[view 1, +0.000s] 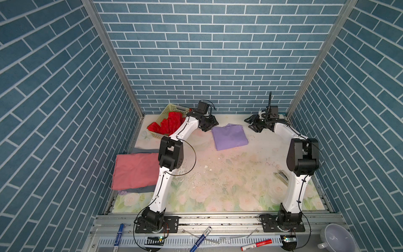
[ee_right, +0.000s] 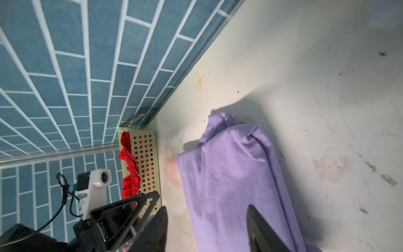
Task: Fold and stack the t-shirts
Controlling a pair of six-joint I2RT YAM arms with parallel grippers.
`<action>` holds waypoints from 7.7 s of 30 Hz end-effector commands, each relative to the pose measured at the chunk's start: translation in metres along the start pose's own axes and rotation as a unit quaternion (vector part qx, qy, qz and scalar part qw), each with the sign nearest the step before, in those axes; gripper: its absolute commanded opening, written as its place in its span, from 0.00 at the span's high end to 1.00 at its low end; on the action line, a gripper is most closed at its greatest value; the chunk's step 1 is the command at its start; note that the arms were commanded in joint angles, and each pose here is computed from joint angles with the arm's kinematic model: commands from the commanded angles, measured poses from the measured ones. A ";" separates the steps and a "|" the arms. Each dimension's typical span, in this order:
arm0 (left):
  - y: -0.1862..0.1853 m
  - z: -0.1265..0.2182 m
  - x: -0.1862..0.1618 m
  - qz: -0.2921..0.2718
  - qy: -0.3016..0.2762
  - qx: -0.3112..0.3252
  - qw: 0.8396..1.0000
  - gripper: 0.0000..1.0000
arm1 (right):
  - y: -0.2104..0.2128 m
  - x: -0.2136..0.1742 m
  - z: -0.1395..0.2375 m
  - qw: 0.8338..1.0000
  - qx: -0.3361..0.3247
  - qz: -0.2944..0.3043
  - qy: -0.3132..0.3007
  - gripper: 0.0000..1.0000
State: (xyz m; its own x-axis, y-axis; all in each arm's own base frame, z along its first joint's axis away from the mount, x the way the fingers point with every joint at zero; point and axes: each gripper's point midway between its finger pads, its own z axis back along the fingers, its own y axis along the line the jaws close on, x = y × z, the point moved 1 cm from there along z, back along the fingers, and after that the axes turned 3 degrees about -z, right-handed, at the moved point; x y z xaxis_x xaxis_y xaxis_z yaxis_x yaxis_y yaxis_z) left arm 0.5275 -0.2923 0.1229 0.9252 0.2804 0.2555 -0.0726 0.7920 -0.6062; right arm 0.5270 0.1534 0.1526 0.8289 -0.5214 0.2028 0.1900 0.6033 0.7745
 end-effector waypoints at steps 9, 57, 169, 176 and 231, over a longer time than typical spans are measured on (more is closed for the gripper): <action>0.055 0.010 -0.096 0.063 0.058 0.022 0.996 0.26 | -0.048 -0.072 -0.003 0.996 -0.081 -0.022 0.038 0.30; -0.078 -0.004 -0.153 0.125 0.100 -0.114 0.980 0.75 | -0.029 -0.122 -0.037 0.965 0.073 -0.252 0.000 0.66; 0.194 0.350 -0.136 -0.184 0.046 0.488 0.852 1.00 | 0.025 -0.083 0.037 0.997 0.012 -0.075 -0.006 0.53; 0.216 0.356 -0.115 -0.172 0.020 0.510 0.843 1.00 | 0.021 -0.082 0.032 0.997 0.004 -0.079 -0.005 0.53; 0.324 0.385 -0.095 0.084 -0.068 0.489 0.866 0.23 | 0.007 -0.059 0.017 0.994 -0.055 -0.096 -0.011 0.53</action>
State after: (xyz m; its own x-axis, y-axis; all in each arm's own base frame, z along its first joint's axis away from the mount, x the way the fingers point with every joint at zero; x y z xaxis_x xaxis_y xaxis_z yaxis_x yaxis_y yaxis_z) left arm 0.2617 0.1743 0.1858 0.8663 0.4051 0.2921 -0.4993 0.7192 0.4832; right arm 0.4651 0.1838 0.1449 0.7631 -0.6457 0.0265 0.4287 0.5366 0.7268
